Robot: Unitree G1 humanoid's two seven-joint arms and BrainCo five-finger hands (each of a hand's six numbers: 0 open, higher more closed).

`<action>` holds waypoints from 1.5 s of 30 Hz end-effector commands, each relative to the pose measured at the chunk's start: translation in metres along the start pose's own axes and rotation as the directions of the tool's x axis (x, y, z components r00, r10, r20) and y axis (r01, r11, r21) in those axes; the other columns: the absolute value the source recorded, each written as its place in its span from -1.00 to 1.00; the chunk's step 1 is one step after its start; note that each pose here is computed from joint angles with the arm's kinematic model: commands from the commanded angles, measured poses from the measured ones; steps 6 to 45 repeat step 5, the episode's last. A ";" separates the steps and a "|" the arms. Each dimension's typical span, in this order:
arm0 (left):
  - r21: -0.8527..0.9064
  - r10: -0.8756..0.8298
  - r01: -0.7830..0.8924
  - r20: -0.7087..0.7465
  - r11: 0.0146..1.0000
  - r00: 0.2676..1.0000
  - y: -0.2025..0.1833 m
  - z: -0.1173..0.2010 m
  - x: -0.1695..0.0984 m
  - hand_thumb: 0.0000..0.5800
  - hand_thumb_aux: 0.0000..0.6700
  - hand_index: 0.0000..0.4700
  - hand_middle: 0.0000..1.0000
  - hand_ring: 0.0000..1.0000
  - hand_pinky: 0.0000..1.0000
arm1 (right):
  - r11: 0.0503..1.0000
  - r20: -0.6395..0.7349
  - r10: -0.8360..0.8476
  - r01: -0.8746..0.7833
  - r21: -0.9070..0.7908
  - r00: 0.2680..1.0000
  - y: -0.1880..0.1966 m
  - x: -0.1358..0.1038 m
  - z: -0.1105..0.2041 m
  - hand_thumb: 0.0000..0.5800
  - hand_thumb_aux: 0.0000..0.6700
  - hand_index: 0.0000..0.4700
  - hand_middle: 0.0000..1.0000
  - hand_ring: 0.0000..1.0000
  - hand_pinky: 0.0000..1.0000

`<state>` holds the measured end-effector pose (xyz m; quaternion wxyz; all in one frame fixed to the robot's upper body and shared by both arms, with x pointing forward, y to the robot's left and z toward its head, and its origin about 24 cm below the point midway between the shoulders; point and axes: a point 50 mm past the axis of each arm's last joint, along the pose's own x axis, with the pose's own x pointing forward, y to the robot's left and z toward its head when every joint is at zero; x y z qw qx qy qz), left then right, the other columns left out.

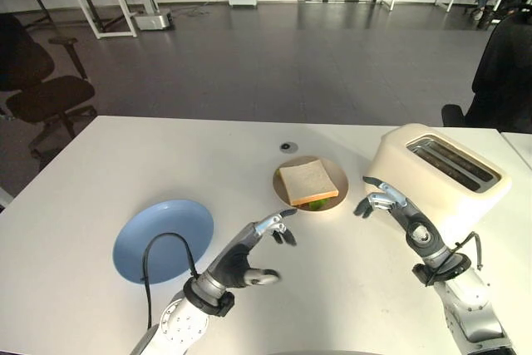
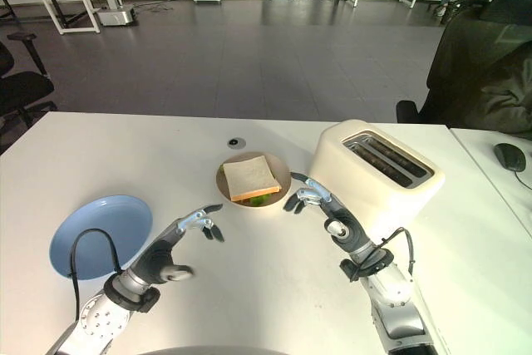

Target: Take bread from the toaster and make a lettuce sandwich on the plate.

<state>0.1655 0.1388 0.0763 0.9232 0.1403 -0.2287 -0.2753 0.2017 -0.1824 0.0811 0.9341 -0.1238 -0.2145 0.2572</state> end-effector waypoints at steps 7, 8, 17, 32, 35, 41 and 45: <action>-0.202 0.077 -0.078 -0.014 0.976 0.997 0.008 -0.018 -0.002 -1.00 -1.00 -1.00 -1.00 -1.00 -1.00 | 0.999 -0.015 -0.030 0.030 0.022 0.999 0.004 -0.011 -0.006 -1.00 -1.00 -1.00 -1.00 -1.00 -1.00; -0.202 0.077 -0.078 -0.014 0.976 0.997 0.008 -0.018 -0.002 -1.00 -1.00 -1.00 -1.00 -1.00 -1.00 | 0.999 -0.015 -0.030 0.030 0.022 0.999 0.004 -0.011 -0.006 -1.00 -1.00 -1.00 -1.00 -1.00 -1.00; -0.202 0.077 -0.078 -0.014 0.976 0.997 0.008 -0.018 -0.002 -1.00 -1.00 -1.00 -1.00 -1.00 -1.00 | 0.999 -0.015 -0.030 0.030 0.022 0.999 0.004 -0.011 -0.006 -1.00 -1.00 -1.00 -1.00 -1.00 -1.00; -0.202 0.077 -0.078 -0.014 0.976 0.997 0.008 -0.018 -0.002 -1.00 -1.00 -1.00 -1.00 -1.00 -1.00 | 0.999 -0.015 -0.030 0.030 0.022 0.999 0.004 -0.011 -0.006 -1.00 -1.00 -1.00 -1.00 -1.00 -1.00; -0.202 0.077 -0.078 -0.014 0.976 0.997 0.008 -0.018 -0.002 -1.00 -1.00 -1.00 -1.00 -1.00 -1.00 | 0.999 -0.015 -0.030 0.030 0.022 0.999 0.004 -0.011 -0.006 -1.00 -1.00 -1.00 -1.00 -1.00 -1.00; -0.202 0.077 -0.078 -0.014 0.976 0.997 0.008 -0.018 -0.002 -1.00 -1.00 -1.00 -1.00 -1.00 -1.00 | 0.999 -0.015 -0.030 0.030 0.022 0.999 0.004 -0.011 -0.006 -1.00 -1.00 -1.00 -1.00 -1.00 -1.00; -0.202 0.077 -0.078 -0.014 0.976 0.997 0.008 -0.018 -0.002 -1.00 -1.00 -1.00 -1.00 -1.00 -1.00 | 0.999 -0.015 -0.030 0.030 0.022 0.999 0.004 -0.011 -0.006 -1.00 -1.00 -1.00 -1.00 -1.00 -1.00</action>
